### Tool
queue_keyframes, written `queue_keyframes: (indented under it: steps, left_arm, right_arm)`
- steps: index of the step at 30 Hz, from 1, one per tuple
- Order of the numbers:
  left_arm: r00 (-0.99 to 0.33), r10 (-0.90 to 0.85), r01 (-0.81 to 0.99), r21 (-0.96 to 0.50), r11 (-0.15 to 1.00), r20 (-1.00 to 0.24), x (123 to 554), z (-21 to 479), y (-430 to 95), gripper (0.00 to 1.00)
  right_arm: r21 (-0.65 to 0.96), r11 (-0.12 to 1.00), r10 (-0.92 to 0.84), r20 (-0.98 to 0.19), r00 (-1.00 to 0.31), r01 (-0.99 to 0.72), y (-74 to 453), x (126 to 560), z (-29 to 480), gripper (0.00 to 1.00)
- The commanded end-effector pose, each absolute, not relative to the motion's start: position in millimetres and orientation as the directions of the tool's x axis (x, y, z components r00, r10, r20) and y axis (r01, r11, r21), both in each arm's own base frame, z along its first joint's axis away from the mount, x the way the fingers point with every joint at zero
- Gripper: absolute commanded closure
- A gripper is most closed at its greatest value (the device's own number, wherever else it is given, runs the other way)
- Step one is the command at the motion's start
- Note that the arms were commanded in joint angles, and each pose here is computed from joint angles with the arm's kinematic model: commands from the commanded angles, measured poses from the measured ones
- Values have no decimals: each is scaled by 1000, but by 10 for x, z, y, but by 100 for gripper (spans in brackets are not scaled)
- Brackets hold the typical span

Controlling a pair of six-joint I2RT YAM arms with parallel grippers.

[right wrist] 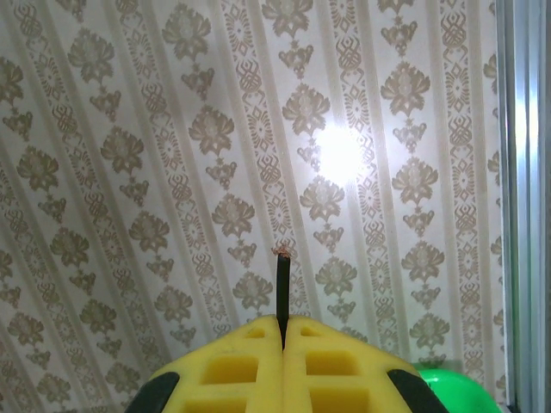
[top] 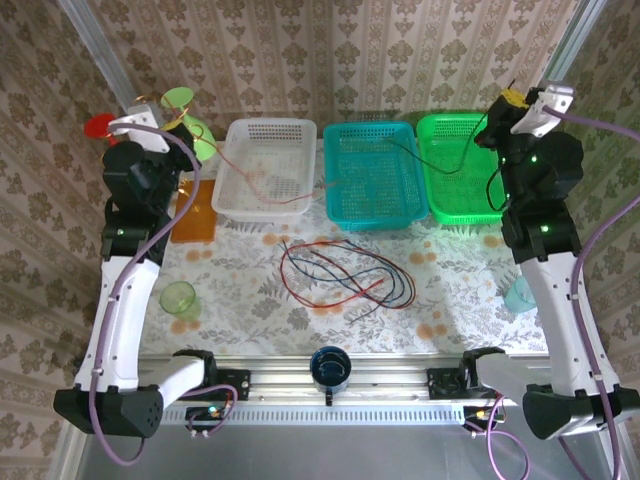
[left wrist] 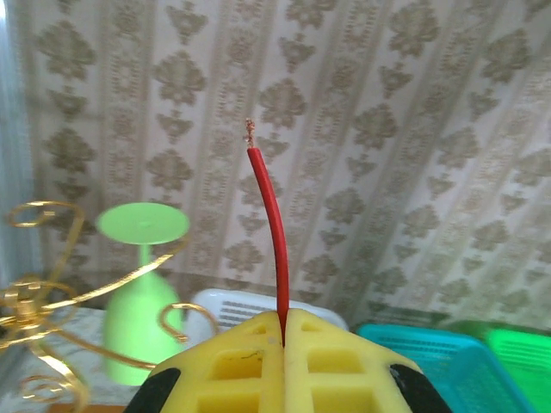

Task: Untangle the cables

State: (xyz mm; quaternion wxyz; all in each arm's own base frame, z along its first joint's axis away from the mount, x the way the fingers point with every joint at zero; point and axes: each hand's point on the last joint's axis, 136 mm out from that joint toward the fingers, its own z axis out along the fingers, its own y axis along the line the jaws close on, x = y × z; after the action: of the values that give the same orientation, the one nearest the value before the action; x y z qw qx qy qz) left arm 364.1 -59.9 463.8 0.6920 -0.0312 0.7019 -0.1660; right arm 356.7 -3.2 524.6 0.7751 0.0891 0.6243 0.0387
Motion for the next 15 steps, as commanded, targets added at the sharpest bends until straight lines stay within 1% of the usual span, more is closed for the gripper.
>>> queue_keyframes:
  steps: [1, 8, 15]
  left_arm:
    - [-63, -312, 341, -315, 886, -948, 3659, 4821, -928, 100]
    - [-62, -294, 414, -293, 862, -954, 3847, 4998, -1151, 100]
    - [-39, -225, 431, -220, 875, -974, 4222, 5313, -1231, 100]
  right_arm:
    - [160, 987, 153, -961, 230, 13, 24, 3610, 5398, 100]
    - [124, 992, 114, -966, 233, 30, -80, 3780, 5550, 100]
    - [108, 994, 98, -956, 276, 20, -105, 3892, 5855, 100]
